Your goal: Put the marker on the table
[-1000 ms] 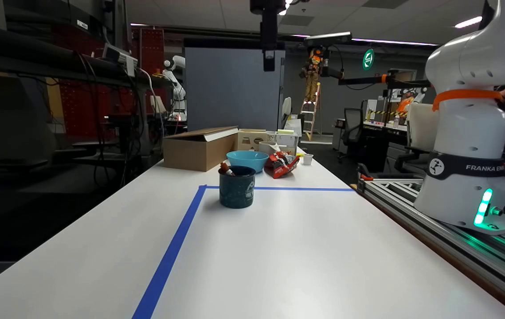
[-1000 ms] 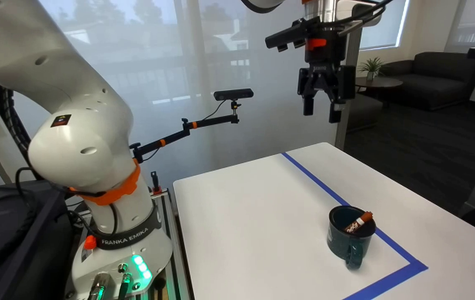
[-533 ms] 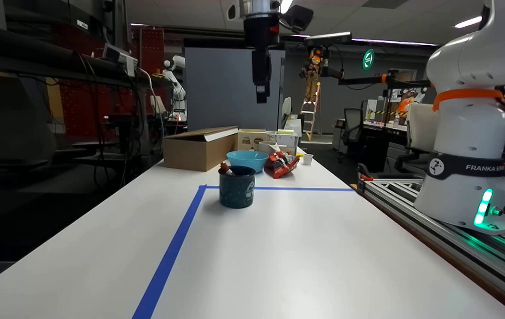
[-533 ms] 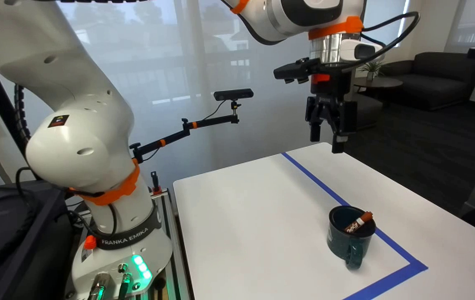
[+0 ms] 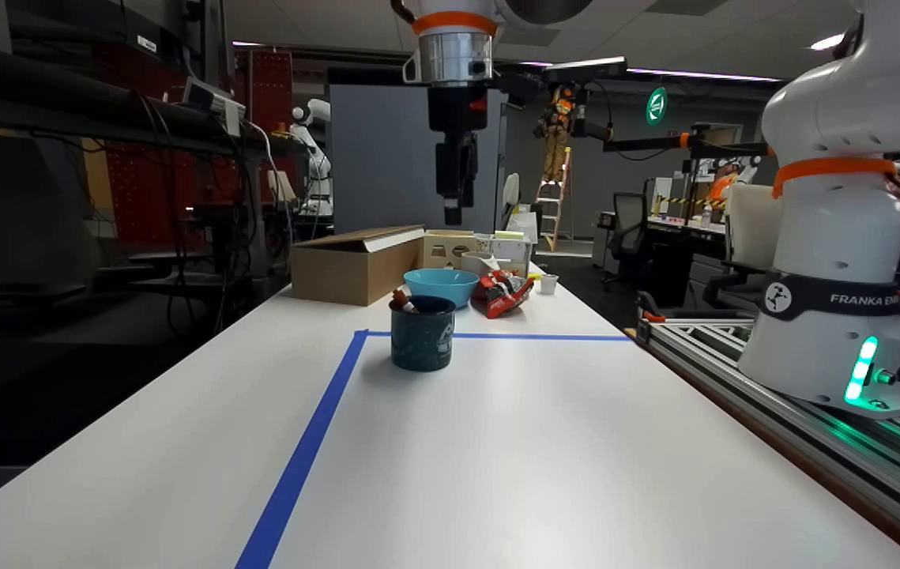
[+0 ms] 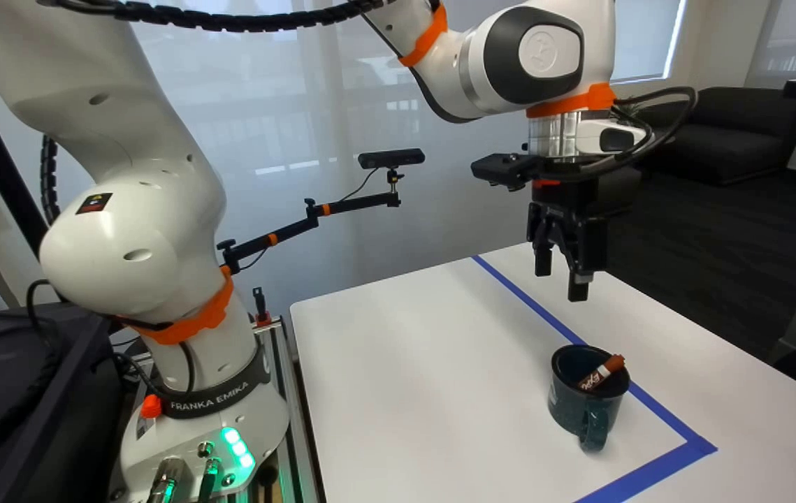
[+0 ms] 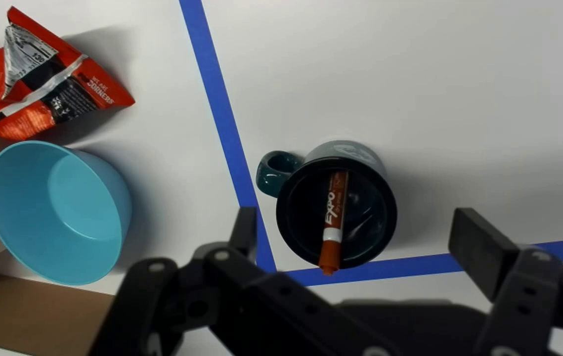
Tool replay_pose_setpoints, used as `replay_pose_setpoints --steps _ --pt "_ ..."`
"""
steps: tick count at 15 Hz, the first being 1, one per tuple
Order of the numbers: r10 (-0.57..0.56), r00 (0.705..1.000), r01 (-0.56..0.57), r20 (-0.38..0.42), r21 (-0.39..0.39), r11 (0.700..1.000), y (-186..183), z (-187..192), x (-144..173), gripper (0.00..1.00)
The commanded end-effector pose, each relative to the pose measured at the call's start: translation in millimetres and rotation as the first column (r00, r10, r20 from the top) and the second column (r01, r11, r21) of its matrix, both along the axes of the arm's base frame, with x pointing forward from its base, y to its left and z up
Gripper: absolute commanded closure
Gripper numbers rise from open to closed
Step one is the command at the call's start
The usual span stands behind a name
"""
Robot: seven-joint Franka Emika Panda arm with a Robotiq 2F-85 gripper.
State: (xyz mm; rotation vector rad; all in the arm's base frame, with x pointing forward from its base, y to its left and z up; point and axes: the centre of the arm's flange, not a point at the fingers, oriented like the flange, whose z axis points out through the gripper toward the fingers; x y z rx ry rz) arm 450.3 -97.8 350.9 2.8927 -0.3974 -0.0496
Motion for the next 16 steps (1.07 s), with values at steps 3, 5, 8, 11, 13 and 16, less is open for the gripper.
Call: replay_pose_setpoints --steps 3,5,8,11,13,16 --pt "-0.018 0.997 0.021 0.077 -0.031 0.999 -6.4 -24.0 -9.7 0.0" --pt "-0.031 0.994 0.035 0.1 -0.031 0.999 -9.3 -32.1 -10.6 0.0" --pt "-0.065 0.991 0.067 0.117 -0.017 0.998 -16.5 -46.9 -13.8 0.0" --pt "-0.105 0.986 0.106 0.129 -0.005 0.994 -25.1 -59.8 -17.1 0.0" --pt "-0.123 0.983 0.125 0.133 -0.004 0.992 -31.6 -67.5 -17.7 0.0" --pt "-0.141 0.98 0.144 0.143 -0.011 0.99 -42.5 -76.9 -16.3 0.0"
